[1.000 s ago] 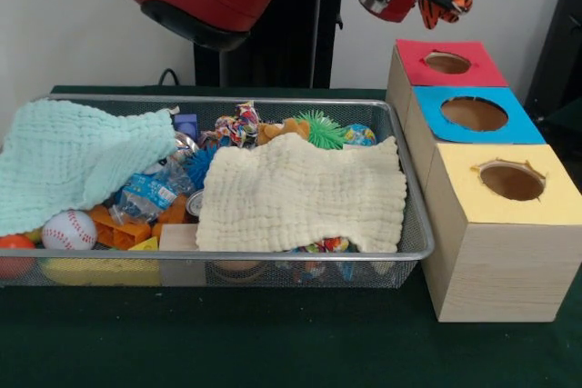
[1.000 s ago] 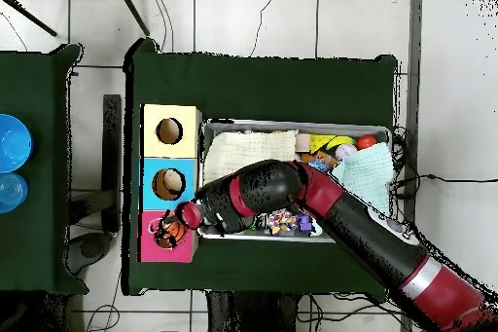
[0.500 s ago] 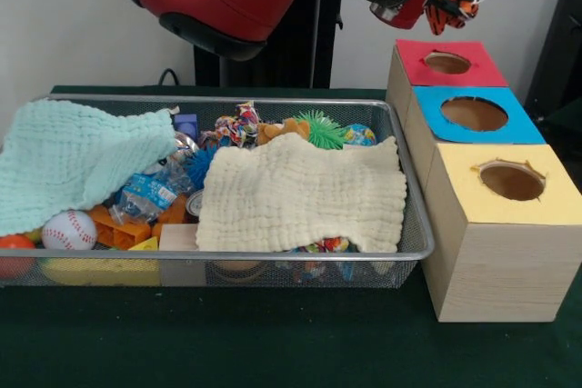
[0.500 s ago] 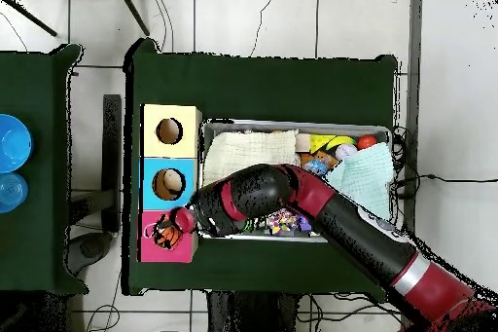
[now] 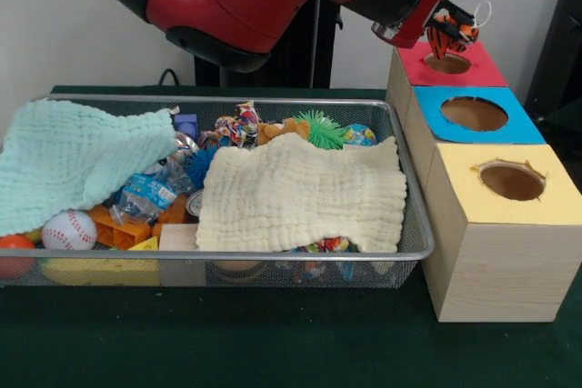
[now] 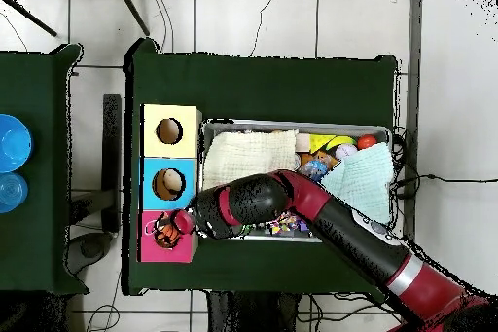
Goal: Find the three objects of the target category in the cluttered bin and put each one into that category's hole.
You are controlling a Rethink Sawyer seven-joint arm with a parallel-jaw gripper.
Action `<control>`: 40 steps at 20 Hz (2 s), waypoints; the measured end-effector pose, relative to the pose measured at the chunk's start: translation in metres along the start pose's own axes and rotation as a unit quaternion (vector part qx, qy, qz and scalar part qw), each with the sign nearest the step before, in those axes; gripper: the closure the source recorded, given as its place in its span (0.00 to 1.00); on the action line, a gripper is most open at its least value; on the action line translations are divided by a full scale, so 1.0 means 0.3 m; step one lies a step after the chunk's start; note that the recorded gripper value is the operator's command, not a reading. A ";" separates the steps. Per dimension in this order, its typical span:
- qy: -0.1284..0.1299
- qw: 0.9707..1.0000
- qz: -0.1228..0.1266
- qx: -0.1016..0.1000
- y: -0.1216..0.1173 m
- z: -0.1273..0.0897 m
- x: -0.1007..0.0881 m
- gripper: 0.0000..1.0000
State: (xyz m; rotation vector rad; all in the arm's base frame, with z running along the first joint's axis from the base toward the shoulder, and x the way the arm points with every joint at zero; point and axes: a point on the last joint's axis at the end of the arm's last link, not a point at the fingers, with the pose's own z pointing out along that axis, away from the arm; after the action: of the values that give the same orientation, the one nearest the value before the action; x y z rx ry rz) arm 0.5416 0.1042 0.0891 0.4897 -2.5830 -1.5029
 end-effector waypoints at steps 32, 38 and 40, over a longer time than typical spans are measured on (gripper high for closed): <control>0.003 1.000 -0.006 -0.015 -0.057 0.109 0.082 1.00; 0.007 1.000 -0.002 -0.016 -0.068 0.128 0.100 1.00; 0.008 1.000 -0.003 -0.015 -0.070 0.135 0.104 1.00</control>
State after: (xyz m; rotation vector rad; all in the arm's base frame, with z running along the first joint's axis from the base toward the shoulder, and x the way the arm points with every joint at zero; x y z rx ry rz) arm 0.5064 0.1176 0.0486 0.5061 -2.5447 -1.5304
